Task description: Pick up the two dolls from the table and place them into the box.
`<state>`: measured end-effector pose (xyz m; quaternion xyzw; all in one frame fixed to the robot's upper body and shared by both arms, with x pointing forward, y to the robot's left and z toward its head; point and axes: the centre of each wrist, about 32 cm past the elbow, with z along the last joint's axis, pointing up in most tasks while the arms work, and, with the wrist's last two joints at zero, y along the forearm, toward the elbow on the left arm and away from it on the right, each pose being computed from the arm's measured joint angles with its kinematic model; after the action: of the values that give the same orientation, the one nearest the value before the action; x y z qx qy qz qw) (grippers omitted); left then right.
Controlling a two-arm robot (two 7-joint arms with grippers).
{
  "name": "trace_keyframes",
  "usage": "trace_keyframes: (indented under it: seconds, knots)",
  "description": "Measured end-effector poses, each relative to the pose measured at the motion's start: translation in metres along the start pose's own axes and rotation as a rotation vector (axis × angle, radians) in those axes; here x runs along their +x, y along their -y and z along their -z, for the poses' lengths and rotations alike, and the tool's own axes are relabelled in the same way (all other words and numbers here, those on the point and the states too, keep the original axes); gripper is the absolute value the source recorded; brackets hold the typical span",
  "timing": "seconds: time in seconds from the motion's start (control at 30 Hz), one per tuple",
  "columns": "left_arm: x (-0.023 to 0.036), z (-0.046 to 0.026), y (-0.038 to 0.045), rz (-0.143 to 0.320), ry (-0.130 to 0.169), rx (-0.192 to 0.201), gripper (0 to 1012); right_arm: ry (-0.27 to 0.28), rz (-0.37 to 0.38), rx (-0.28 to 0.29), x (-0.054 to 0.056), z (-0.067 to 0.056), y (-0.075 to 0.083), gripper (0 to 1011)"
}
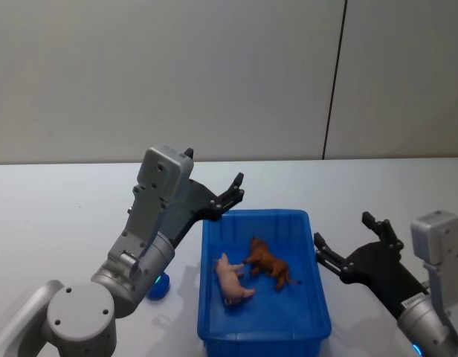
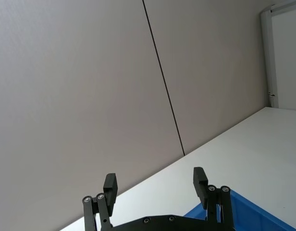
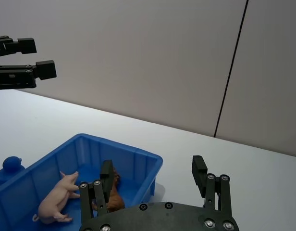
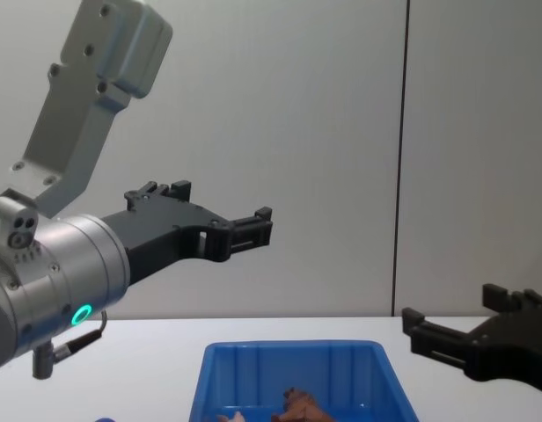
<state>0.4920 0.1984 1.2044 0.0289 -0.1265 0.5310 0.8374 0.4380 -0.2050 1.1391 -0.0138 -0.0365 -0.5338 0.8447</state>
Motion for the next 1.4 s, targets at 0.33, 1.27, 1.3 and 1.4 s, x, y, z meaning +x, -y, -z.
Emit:
trace_keyframes:
  seconds: [0.33,1.27,1.3,1.4]
  knots:
    - [0.0036,0.0020,-0.0045,-0.010,-0.010,0.028,1001,-0.002,0.029,0.008,-0.001,0.000,0.009,1001]
    - [0.0352,0.0229,-0.0334,-0.078,-0.129,0.221,1001,-0.003,0.050,0.013,-0.001,0.000,0.015,1001]
    - [0.0363,0.0248,-0.0347,-0.078,-0.139,0.234,1001,-0.003,0.050,0.013,-0.001,0.000,0.015,1001]
    - [0.0376,0.0278,-0.0367,-0.078,-0.151,0.253,1001,-0.004,0.051,0.013,-0.001,0.000,0.016,1001]
